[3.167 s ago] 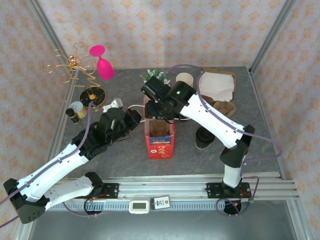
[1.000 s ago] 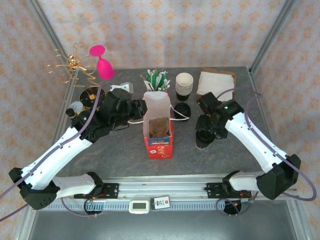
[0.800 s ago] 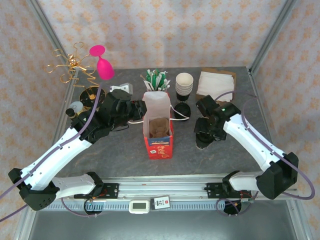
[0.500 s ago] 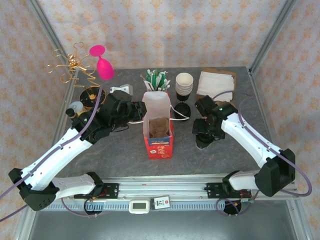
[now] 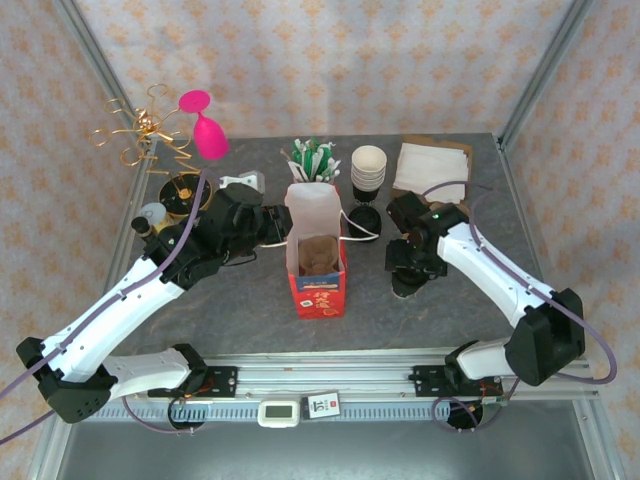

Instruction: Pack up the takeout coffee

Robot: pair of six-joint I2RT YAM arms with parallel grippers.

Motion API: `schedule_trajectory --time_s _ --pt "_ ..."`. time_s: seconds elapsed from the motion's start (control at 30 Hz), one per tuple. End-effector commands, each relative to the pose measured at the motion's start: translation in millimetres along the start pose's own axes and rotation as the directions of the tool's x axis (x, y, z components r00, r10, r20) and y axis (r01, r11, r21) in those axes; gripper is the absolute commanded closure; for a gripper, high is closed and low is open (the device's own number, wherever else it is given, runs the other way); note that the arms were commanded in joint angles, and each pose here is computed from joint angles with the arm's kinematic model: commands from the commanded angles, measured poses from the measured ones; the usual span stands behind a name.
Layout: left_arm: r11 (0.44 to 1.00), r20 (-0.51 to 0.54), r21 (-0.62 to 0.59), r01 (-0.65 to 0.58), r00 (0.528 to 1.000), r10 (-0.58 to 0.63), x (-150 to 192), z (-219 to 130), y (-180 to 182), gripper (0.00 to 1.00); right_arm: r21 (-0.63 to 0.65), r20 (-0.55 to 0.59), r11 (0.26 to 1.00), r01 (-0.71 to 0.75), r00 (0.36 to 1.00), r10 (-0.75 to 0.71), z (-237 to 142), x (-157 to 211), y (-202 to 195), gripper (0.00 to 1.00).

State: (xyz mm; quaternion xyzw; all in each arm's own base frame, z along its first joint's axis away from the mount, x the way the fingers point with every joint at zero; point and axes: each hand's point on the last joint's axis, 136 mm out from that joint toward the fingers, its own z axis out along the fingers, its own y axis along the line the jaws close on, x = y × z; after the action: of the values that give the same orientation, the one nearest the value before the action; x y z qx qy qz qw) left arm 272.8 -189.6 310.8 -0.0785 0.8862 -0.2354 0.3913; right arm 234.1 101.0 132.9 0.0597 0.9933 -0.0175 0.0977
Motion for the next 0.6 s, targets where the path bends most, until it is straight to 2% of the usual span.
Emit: schedule_trajectory --time_s 0.0,0.13,0.4,0.57 --pt "1.000 0.023 -0.025 0.007 1.000 -0.006 -4.8 -1.2 6.9 0.63 0.026 -0.008 1.000 0.014 1.000 -0.014 6.4 0.9 -5.0 0.18" --pt "1.000 0.021 -0.025 0.005 1.000 -0.005 -4.3 -0.9 7.1 0.62 0.038 -0.012 0.999 0.013 1.000 -0.013 9.1 0.0 -5.7 0.21" --pt "1.000 0.013 -0.026 0.006 1.000 -0.006 -2.8 1.4 7.3 0.61 0.045 -0.023 0.999 0.015 1.000 -0.014 13.7 1.1 -5.7 0.21" --pt "1.000 0.008 -0.027 0.009 1.000 -0.009 -2.8 0.6 7.2 0.59 0.043 -0.028 0.999 0.011 1.000 -0.010 14.4 3.4 -6.2 0.25"
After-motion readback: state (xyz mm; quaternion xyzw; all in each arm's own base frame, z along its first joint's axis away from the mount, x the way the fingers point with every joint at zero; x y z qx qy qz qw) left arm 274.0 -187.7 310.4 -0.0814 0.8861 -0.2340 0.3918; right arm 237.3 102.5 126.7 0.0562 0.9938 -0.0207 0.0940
